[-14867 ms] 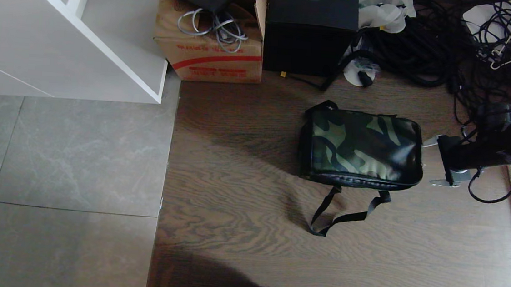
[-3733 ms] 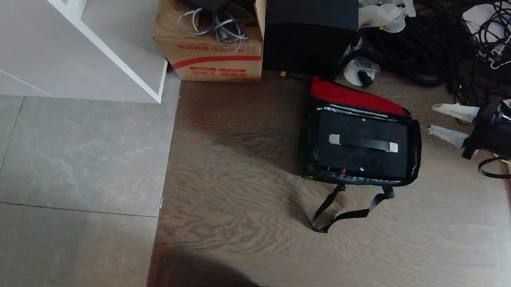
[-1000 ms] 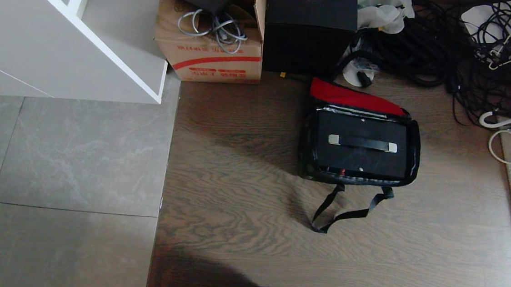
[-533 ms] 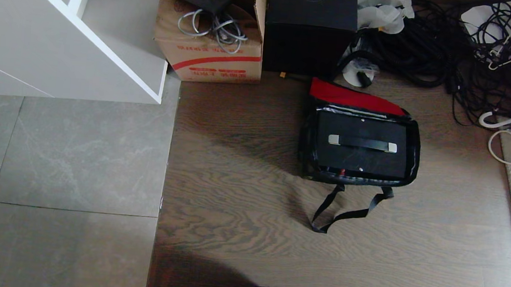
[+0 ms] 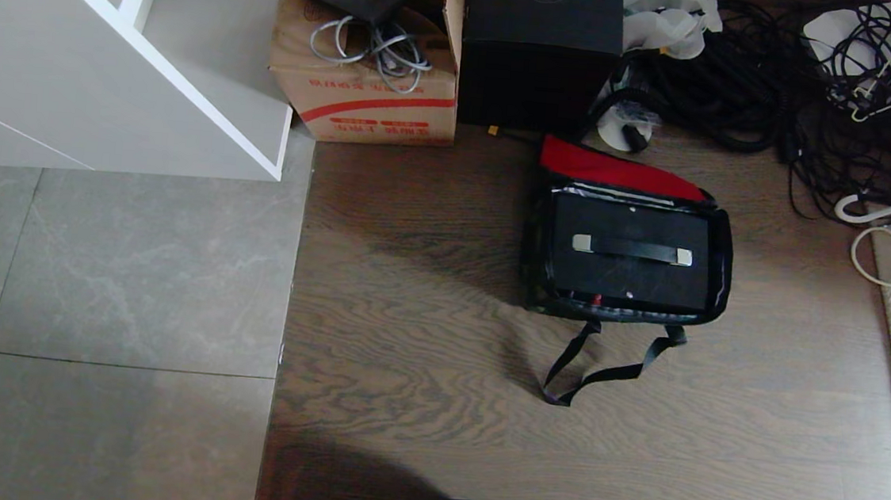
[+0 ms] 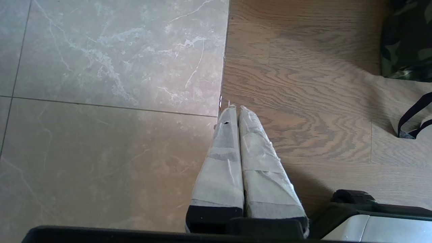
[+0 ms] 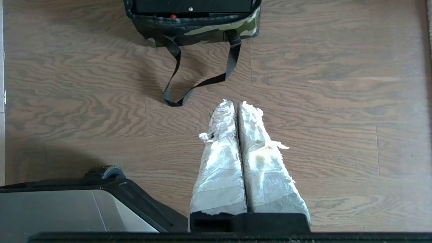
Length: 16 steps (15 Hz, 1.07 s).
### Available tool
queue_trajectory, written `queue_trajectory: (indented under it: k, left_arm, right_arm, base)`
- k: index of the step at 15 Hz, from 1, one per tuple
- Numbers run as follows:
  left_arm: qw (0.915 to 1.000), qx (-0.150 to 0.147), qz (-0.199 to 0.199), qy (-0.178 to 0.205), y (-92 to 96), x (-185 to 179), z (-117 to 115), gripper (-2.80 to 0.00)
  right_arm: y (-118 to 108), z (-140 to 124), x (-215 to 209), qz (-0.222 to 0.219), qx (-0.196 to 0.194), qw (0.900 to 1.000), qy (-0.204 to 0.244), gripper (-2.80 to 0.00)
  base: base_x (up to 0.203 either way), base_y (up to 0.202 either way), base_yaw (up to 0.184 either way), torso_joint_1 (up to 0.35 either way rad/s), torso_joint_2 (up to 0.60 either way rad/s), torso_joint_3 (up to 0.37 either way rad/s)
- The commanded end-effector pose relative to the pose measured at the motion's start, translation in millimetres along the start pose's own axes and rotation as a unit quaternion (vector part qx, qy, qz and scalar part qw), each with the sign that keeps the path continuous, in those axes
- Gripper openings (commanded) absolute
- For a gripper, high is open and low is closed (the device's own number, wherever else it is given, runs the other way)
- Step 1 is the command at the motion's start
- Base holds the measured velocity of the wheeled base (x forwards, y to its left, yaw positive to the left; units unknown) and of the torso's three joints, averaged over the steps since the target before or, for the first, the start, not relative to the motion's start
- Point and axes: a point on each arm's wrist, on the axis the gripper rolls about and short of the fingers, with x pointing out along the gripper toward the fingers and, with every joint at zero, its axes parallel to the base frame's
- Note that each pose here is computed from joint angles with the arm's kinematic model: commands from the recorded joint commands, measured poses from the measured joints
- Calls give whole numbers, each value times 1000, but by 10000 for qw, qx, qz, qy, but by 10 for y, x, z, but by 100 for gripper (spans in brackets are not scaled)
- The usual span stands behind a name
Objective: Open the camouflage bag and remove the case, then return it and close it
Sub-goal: Grip the handle
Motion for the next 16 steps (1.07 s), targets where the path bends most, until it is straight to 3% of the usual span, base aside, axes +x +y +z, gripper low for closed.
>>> queue_trajectory:
  k: [1, 16]
  left_arm:
    - [10000, -2, -2, 42, 1, 6, -25, -280]
    - [10000, -2, 3, 47, 1, 6, -26, -280]
  right_arm:
    - [0, -3, 2, 1, 3, 10000, 11, -280]
    - [0, -3, 2, 1, 3, 10000, 11, -280]
  base:
    - [0, 0, 0, 0, 0, 0]
    - [0, 0, 0, 0, 0, 0]
